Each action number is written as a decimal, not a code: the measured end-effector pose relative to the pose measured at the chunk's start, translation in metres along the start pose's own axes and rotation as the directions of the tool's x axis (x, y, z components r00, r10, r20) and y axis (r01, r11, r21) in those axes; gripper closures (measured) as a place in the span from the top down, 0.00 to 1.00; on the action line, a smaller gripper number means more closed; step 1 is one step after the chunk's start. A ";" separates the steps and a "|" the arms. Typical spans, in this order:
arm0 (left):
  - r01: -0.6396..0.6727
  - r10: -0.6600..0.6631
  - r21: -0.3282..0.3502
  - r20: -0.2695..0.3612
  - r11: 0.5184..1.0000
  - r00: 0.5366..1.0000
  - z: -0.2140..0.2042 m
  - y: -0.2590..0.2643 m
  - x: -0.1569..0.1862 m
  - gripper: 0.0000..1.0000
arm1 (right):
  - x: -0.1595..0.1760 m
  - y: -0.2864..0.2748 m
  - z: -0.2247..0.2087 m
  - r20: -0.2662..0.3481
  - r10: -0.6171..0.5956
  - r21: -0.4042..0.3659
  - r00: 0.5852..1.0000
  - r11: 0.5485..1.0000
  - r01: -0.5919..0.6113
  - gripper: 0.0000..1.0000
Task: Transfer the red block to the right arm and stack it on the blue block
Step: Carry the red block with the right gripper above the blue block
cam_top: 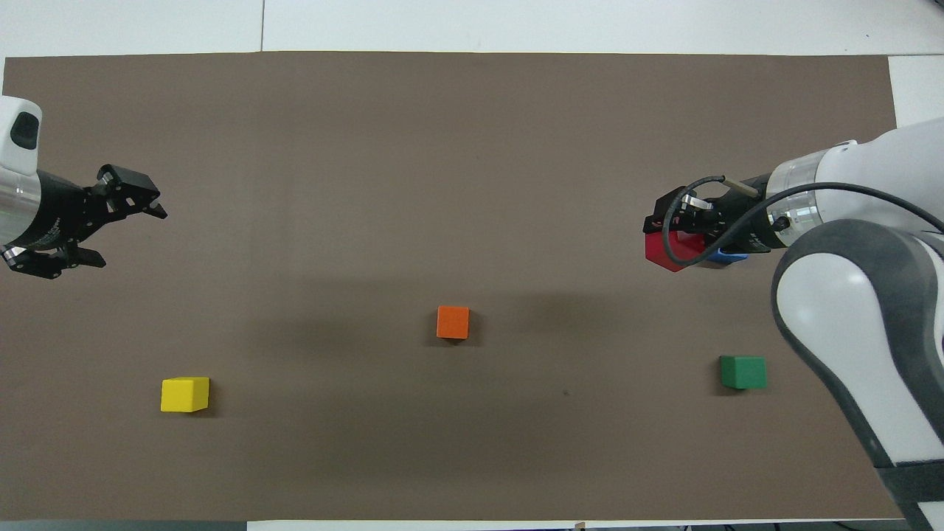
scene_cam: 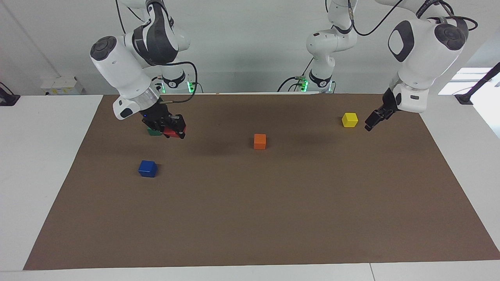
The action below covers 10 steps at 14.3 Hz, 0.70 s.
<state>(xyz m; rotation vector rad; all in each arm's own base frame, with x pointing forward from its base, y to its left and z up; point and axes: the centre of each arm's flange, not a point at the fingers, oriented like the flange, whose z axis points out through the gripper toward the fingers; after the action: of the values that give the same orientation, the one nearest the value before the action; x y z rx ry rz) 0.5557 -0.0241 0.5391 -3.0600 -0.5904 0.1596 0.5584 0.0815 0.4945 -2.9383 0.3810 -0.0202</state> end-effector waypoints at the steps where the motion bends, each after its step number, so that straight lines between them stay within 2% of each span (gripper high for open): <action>1: -0.044 0.044 0.007 0.018 0.999 0.999 0.001 -0.005 0.000 1.00 | 0.003 0.009 0.000 -0.012 -0.007 -0.044 1.000 0.999 0.007 0.56; 4: -0.138 0.137 0.018 0.039 0.990 0.990 0.002 0.008 -0.009 1.00 | 0.017 0.050 -0.002 -0.032 -0.032 -0.121 0.999 0.992 0.028 0.56; 7: -0.302 0.301 0.037 0.015 0.953 0.953 -0.014 0.024 -0.016 1.00 | 0.033 0.082 -0.003 -0.063 -0.083 -0.131 0.995 0.989 0.074 0.56; 10: -0.337 0.337 0.031 -0.015 0.941 0.941 -0.044 0.023 -0.014 1.00 | 0.045 0.097 0.000 -0.102 -0.086 -0.128 0.991 0.989 0.073 0.56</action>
<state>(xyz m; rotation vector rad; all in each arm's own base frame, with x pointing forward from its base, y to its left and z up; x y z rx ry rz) 0.5563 -0.0510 0.5837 -3.1038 -0.0558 0.1403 0.5772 -0.0219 0.4765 -3.0827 0.2890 -0.1713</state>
